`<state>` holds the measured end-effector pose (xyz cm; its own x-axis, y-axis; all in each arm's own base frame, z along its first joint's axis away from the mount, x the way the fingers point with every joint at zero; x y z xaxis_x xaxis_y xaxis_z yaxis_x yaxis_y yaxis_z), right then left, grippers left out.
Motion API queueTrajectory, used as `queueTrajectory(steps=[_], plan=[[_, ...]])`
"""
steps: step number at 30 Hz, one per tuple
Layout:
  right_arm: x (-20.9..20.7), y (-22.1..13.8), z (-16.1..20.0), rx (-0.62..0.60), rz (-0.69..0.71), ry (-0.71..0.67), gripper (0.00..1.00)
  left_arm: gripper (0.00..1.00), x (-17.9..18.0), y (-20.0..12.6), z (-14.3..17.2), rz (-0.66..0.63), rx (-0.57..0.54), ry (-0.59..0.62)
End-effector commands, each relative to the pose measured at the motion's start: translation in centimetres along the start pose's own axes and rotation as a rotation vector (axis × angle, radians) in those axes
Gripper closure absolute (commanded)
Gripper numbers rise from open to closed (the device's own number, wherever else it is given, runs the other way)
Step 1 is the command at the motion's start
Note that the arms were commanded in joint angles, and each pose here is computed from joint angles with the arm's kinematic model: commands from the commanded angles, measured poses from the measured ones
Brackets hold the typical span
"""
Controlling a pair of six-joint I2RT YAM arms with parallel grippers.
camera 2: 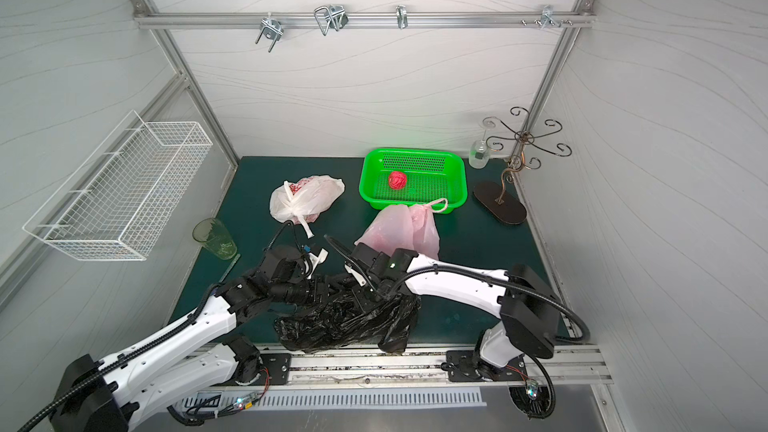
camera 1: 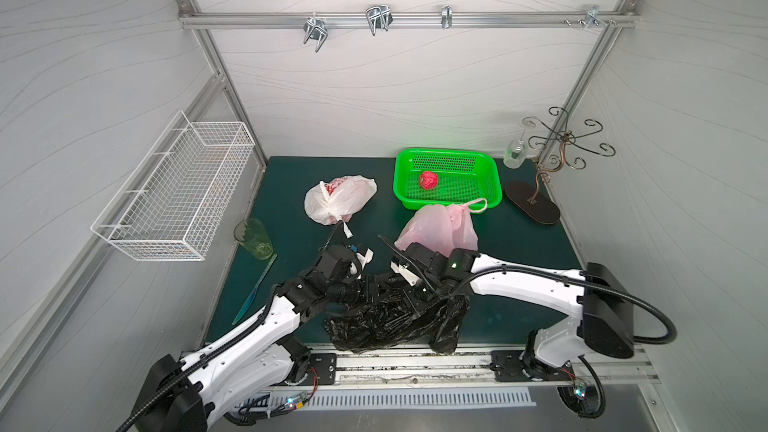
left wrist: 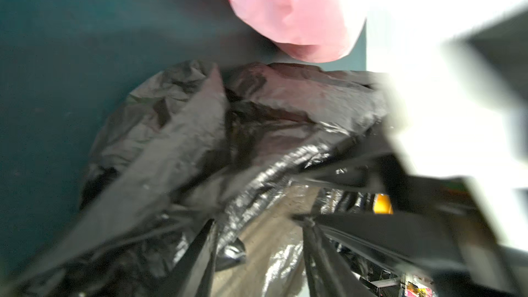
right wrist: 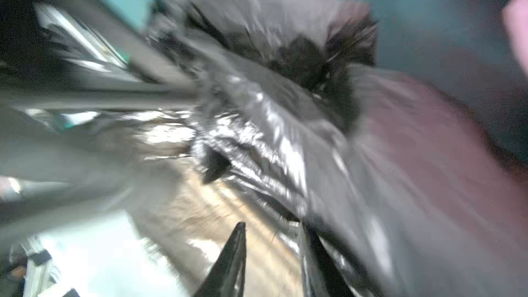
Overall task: Untie the knot of a plastic bag & take out the apple
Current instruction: Adjust the plastic bag at the center of the board.
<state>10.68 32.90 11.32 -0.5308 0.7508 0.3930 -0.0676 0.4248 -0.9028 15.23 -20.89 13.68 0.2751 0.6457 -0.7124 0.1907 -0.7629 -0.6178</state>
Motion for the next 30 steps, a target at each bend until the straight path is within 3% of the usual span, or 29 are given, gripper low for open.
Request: queueTrajectory(steps=[1, 6, 10, 19, 26, 30], plan=[[-0.5, 0.9, 0.1, 0.044, 0.005, -0.021, 0.68, 0.50, -3.5, -1.1, -1.3, 0.105, -0.049, 0.050], [0.1, 0.0, 0.0, 0.032, -0.032, -0.035, 0.64, 0.56, -5.5, -0.4, 1.0, 0.148, 0.032, 0.123], [0.0, 0.2, 0.3, 0.054, -0.037, -0.038, 0.56, 0.63, -3.2, 1.4, 3.8, 0.076, 0.124, 0.115], [-5.4, 1.6, -0.7, 0.034, 0.225, 0.020, 0.30, 0.64, 4.7, 4.3, 6.4, -0.217, 0.201, 0.142], [-8.6, -0.9, -1.1, -0.021, 0.433, -0.011, 0.05, 0.66, 6.1, 6.9, 6.5, -0.243, 0.240, 0.116], [-9.0, -2.2, -1.4, -0.052, 0.441, -0.010, 0.01, 0.66, 6.4, 6.8, 6.4, -0.257, 0.234, 0.126]])
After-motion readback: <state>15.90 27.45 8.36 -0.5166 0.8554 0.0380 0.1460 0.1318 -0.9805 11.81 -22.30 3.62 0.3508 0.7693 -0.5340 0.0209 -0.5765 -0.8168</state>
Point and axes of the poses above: each gripper's point midway between its finger pads, its own y axis out along the fingers, its own x axis along the line the jaws close on, z = x × y, the point moved 2 cm from there along -y, back along the fingers, and after that the axes turned 7 degrees about y, right-handed, at the moved point
